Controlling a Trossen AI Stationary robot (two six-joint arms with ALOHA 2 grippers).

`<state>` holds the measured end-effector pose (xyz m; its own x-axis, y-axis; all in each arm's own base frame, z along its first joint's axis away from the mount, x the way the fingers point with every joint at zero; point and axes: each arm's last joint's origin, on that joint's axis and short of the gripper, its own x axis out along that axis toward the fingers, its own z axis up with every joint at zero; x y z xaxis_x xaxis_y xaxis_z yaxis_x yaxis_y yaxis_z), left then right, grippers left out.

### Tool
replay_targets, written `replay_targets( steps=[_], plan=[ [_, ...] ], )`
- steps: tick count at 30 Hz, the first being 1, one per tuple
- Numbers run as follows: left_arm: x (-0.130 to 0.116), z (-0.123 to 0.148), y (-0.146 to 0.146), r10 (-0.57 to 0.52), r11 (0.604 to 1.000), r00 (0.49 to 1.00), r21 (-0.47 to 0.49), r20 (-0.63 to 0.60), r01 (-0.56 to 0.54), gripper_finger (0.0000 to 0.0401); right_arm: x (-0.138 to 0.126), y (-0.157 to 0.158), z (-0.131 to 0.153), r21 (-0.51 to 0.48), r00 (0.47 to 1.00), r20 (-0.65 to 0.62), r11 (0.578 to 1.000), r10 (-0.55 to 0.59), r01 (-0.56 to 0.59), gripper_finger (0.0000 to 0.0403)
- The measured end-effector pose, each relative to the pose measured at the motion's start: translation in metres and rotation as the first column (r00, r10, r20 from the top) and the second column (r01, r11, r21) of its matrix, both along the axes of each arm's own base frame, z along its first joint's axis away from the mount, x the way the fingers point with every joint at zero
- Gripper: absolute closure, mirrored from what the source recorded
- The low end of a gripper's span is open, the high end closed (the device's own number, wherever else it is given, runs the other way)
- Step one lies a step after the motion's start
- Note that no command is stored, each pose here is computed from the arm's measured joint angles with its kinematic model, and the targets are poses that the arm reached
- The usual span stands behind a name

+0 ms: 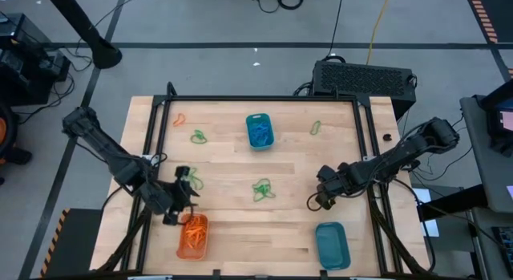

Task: Sort rubber bands into baskets
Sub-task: Put the orange rubber band into the orange bin

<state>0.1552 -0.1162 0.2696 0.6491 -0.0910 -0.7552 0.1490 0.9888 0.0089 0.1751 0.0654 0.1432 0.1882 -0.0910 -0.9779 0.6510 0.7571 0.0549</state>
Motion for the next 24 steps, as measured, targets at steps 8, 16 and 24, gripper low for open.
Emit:
replay_targets(
  steps=[8,16,24],
  plan=[
    [0.004,0.008,0.017,0.037,0.999,0.998,0.018,0.048,-0.037,0.0264,-0.002,-0.002,0.005,-0.03,1.0,0.017,1.0,0.008,-0.007,0.0297],
    [0.007,0.008,0.023,0.064,0.998,0.997,0.018,0.042,-0.065,0.0264,0.008,0.002,0.017,0.02,0.992,0.124,1.0,0.011,-0.013,0.0311],
    [0.007,0.008,0.023,0.066,0.998,0.997,0.011,0.039,-0.067,0.0264,0.012,0.006,0.004,0.003,0.998,0.069,1.0,0.008,-0.009,0.0315]
  ],
)
